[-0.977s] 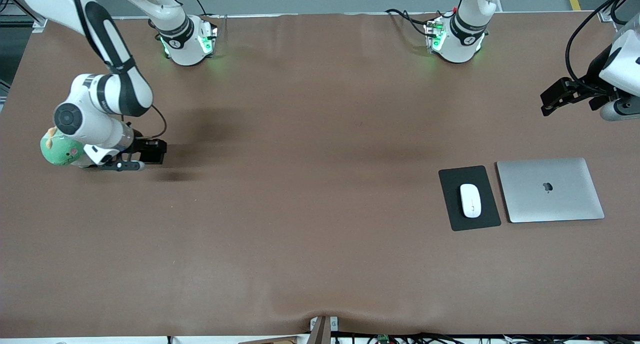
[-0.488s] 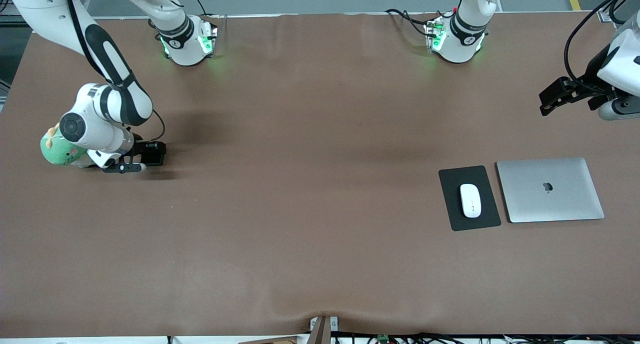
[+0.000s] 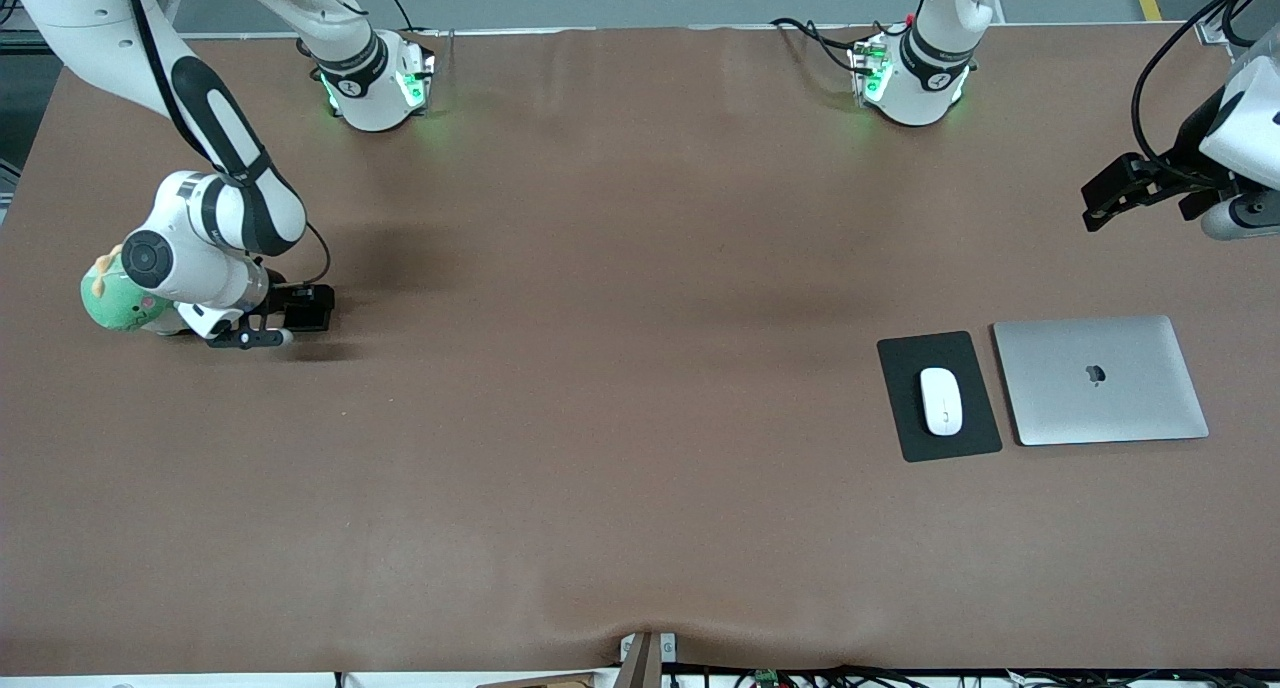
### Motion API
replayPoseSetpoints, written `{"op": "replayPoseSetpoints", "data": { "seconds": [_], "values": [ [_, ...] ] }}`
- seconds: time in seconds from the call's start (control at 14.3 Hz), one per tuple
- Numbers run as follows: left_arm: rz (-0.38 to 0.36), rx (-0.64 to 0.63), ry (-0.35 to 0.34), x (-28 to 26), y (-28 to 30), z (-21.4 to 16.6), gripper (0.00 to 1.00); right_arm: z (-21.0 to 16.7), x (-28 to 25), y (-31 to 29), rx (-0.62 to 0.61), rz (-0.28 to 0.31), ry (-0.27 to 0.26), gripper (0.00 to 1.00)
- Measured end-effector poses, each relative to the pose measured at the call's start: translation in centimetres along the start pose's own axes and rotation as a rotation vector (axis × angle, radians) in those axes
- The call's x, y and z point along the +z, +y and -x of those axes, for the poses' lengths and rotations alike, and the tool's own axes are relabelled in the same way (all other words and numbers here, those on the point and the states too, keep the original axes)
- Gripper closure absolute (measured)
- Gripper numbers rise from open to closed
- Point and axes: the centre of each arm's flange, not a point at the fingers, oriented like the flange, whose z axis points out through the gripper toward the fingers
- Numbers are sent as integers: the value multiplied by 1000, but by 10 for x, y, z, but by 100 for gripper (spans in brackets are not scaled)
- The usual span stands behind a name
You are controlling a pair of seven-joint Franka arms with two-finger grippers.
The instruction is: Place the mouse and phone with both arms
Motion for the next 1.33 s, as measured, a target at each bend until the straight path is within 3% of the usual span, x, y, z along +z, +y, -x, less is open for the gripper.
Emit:
{"op": "replayPoseSetpoints", "data": {
  "seconds": [0.35, 0.7, 0.98, 1.33],
  "values": [
    [0, 2, 1, 0, 1, 0, 0, -59, -105, -13, -40, -4, -30, 0],
    [0, 7, 1, 0, 4, 1, 0, -92, -206, -27, -68, 11, 45, 0],
    [-1, 8, -2, 1, 4, 1, 0, -102, -280, -44, -97, 20, 79, 0],
    [0, 10, 2, 1, 6, 0, 0, -86, -372, -78, -141, 30, 93, 0]
  ]
}}
